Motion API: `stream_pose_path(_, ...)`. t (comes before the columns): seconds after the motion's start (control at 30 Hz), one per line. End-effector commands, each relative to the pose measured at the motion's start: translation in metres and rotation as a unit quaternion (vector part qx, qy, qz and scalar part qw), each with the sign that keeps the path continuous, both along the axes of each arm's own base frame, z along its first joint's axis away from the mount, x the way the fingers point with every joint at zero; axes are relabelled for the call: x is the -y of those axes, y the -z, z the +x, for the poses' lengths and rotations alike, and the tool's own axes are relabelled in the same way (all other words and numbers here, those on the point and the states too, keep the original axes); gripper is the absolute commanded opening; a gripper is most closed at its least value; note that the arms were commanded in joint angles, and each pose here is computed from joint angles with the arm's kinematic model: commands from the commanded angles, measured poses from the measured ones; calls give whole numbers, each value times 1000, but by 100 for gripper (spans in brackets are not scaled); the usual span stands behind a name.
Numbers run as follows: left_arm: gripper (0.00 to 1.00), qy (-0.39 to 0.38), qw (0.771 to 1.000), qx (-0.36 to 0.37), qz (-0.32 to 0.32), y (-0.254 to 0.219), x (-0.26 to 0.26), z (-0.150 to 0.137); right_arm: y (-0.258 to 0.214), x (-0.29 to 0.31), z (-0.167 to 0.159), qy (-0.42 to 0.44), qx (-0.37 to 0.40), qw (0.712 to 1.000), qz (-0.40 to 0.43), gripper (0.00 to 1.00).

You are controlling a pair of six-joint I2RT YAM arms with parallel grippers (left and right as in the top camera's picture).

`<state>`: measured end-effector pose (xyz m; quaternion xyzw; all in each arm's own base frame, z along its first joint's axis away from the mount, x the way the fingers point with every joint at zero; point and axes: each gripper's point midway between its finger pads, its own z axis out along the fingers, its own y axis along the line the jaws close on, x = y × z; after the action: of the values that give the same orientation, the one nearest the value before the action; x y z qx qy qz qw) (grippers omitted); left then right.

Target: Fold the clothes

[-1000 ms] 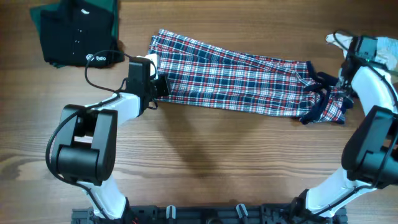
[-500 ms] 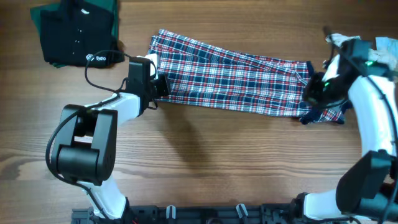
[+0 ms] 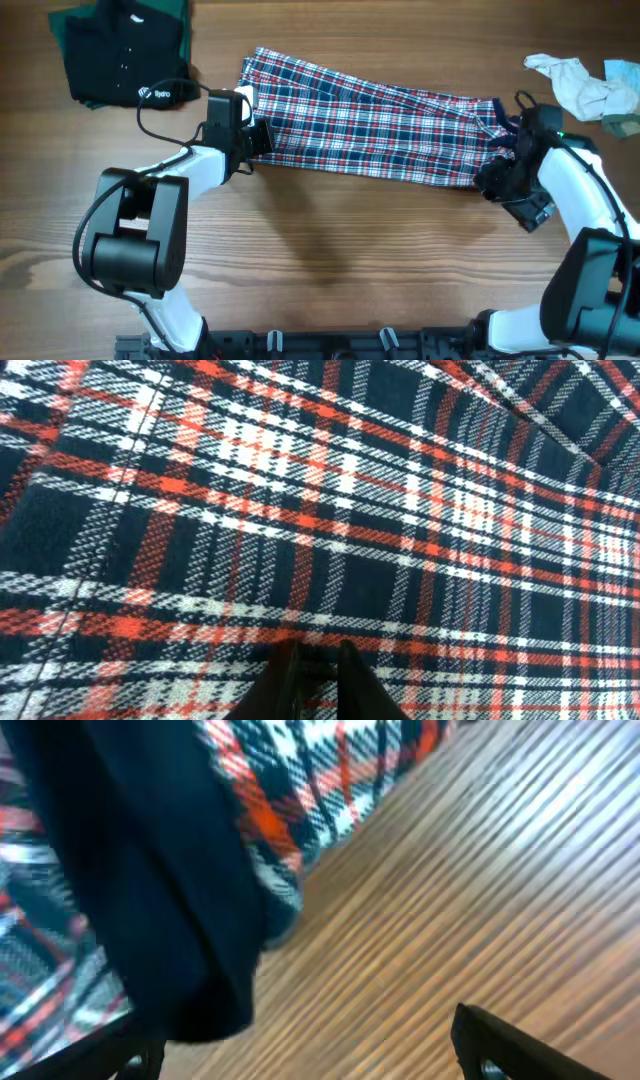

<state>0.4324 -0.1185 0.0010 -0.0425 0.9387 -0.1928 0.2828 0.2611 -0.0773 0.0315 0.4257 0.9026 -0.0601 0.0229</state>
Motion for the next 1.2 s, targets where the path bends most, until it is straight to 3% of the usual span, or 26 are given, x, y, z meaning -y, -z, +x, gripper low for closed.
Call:
stream_pose_path(0.0, 14, -5, 997, -66, 30, 42, -12, -31, 16, -14, 12, -37, 39, 998, 42, 86)
stream_pose_path(0.23, 14, -5, 997, -68, 30, 42, -12, -31, 14, -12, 44, -40, 108, 993, 38, 61)
stream_pose_path(0.3, 14, -5, 997, -69, 30, 43, -12, -32, 14, -12, 44, -39, 107, 993, 37, 52)
stream_pose_path(0.37, 14, -6, 997, -68, 30, 43, -12, -31, 14, -12, 42, -39, 105, 993, 38, 35)
stream_pose_path(0.6, 15, -7, 997, -73, 34, 44, -14, -33, 13, -1, 40, -35, 95, 995, 7, 11)
stream_pose_path(0.9, 15, -9, 997, -73, 38, 44, -15, -33, -36, 18, 65, -44, 113, 993, -6, 4)
stream_pose_path(1.17, 16, -9, 996, -76, 38, 45, -16, -35, -35, 33, 53, -45, 94, 995, -4, 11)
